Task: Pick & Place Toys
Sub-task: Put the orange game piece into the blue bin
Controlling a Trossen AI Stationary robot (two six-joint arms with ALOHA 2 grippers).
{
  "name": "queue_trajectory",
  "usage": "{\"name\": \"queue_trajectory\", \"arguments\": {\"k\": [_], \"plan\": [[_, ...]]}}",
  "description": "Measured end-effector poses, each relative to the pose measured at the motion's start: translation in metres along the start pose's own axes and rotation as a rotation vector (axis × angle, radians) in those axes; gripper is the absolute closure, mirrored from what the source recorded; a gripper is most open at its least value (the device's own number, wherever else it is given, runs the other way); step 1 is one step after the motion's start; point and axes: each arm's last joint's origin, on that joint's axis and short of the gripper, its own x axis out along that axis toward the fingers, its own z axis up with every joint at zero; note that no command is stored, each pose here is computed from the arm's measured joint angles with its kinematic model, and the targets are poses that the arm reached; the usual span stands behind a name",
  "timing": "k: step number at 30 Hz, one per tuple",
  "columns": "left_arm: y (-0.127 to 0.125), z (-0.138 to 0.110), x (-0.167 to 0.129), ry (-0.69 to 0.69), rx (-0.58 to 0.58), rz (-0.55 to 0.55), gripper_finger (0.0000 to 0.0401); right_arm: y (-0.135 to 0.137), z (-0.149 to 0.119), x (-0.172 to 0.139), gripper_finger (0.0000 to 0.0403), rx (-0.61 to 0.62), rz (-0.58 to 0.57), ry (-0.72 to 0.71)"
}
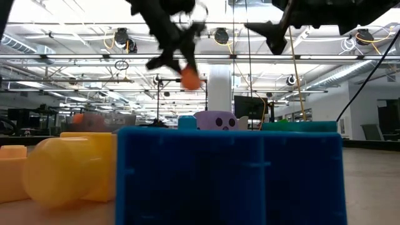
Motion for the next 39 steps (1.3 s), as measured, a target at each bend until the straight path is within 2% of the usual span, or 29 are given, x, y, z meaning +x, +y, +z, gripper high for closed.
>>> {"name": "queue_trajectory", "arguments": {"k": [3,5,8,11,17,21,24,30,35,39], "plan": [[-0.016,0.01,-0.03,-0.161,0.027,-0.158,0.0263,-0.003,0.003,-0.001,0.0106,-0.028,-0.081,-0.059],[-0.026,0.015,-0.046,-0.254,0.046,-0.266,0.026,-0.005,0.006,-0.002,0.0106,-0.048,-0.089,-0.077],[-0.041,0.02,-0.059,-0.353,0.086,-0.407,0.0261,-0.008,0.012,-0.004,0.0106,-0.059,-0.091,-0.123],[-0.053,0.019,-0.064,-0.408,0.103,-0.478,0.0264,-0.013,0.019,-0.007,0.0106,-0.044,-0.102,-0.175],[-0.066,0.018,-0.068,-0.484,0.113,-0.549,0.0259,-0.019,0.032,-0.013,0.0106,0.001,-0.103,-0.279],[-0.072,0.018,-0.067,-0.513,0.126,-0.584,0.0261,-0.018,0.04,-0.016,0.0106,0.023,-0.051,-0.338],[-0.076,0.019,-0.063,-0.526,0.134,-0.612,0.0262,-0.017,0.043,-0.017,0.0106,0.039,0.009,-0.338],[-0.082,0.023,-0.054,-0.557,0.142,-0.698,0.0257,-0.02,0.042,-0.013,0.0106,0.065,0.036,-0.345],[-0.084,0.021,-0.046,-0.531,0.147,-0.705,0.0261,-0.02,0.042,-0.008,0.0112,0.078,0.105,-0.35],[-0.086,0.02,-0.047,-0.524,0.159,-0.726,0.0252,-0.019,0.043,-0.007,0.013,0.071,0.117,-0.36]]}}
